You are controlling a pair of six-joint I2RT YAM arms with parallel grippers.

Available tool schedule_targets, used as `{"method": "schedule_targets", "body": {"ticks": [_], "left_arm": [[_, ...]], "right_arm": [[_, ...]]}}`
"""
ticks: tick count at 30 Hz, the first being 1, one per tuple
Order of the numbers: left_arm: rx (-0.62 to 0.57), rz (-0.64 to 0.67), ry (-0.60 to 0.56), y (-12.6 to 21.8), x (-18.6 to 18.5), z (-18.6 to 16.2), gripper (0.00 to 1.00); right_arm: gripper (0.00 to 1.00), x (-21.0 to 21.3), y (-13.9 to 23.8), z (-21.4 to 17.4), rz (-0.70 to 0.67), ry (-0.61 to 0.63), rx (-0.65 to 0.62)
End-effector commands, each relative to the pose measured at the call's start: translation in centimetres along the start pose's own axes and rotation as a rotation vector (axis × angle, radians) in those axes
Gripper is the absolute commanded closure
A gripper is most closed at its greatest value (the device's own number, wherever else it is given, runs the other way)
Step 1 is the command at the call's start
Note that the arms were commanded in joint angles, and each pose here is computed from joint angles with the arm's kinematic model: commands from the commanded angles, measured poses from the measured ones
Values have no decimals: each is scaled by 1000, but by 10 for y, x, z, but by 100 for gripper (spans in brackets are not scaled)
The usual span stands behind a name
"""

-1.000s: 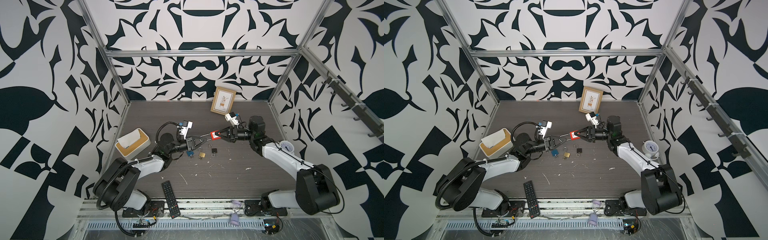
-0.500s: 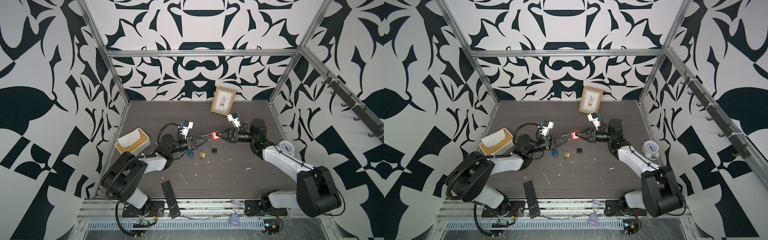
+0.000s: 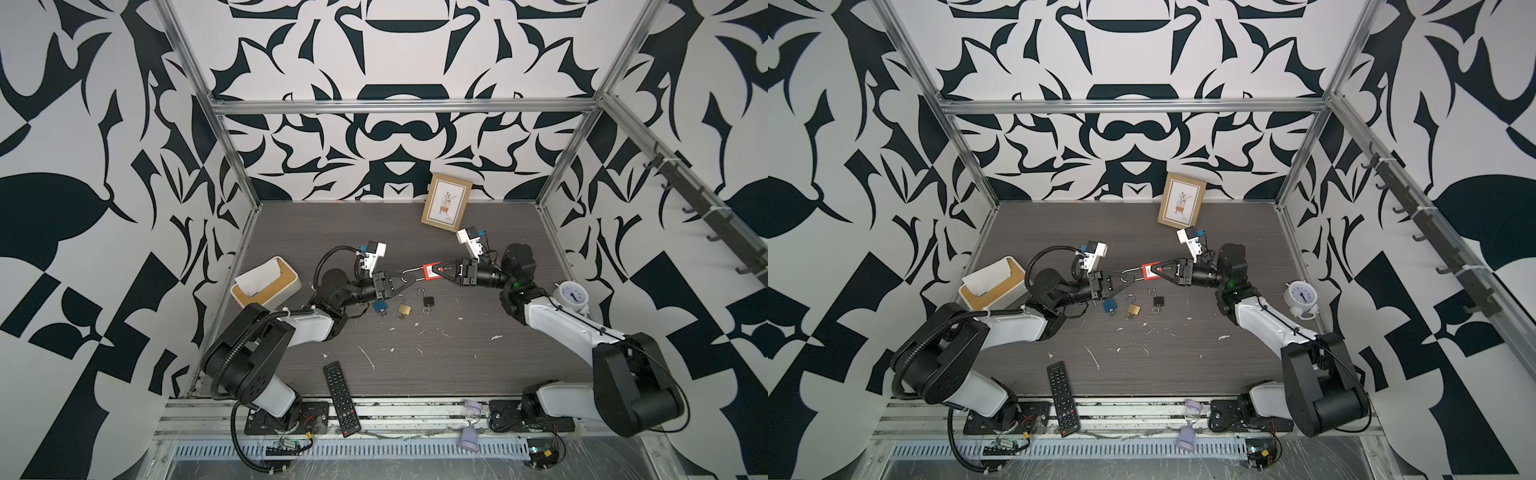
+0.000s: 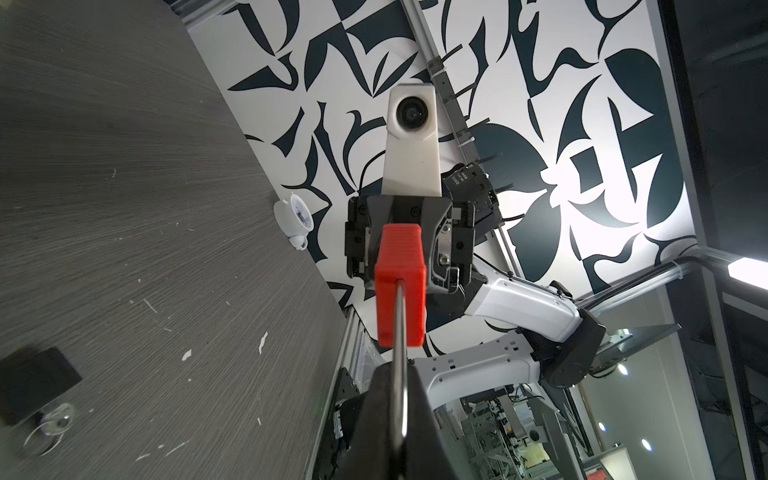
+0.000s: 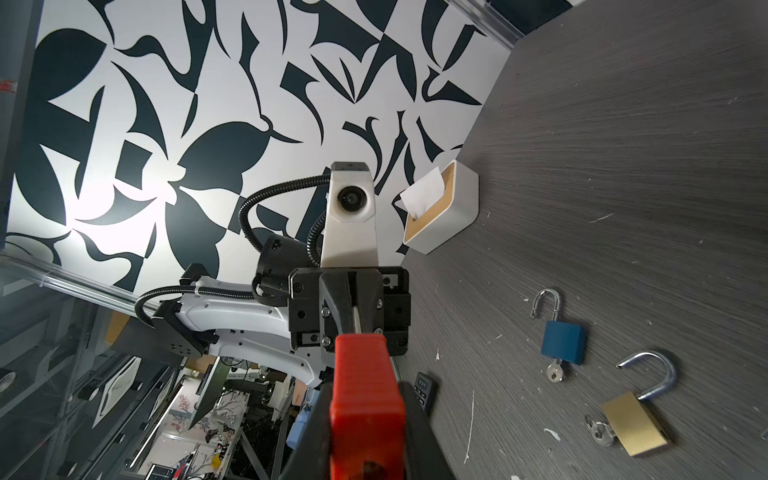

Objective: Lock with the key

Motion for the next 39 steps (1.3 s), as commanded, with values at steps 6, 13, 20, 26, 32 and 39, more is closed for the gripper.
{"method": "schedule_targets", "body": {"ticks": [6,13,20,26,32,39], "left_arm": [[12,-125,-121,-12,-33,0,100],[26,-126,-117,-19,-28,-3,100],[34,-140,-116,-23,-32,-3,100],[34,-147,-129,-24,-35,-3,100],[46,-145,-129,-29,-30,-7,100],[45,-146,-128,-29,-31,-8,100]], "right_arm": [[100,-9,-2,15,-18,-17,-99],[100,-9,-10,8,-16,-17,-75],[100,-14,-19,-1,-43,3,-52],[100,-18,-31,-11,-78,39,-24],[100,-17,-48,-22,-44,3,30],[100,-23,-47,-18,-66,-22,13]]}}
Point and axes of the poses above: each gripper's point midway between its finger pads, its own y axis back along the fingers, its own x axis along the line the jaws close on, z = x × y, the point moved 1 cm from there along y, back along the fingers, and after that the axes turned 9 degrees about -y, right-handed, at the moved point
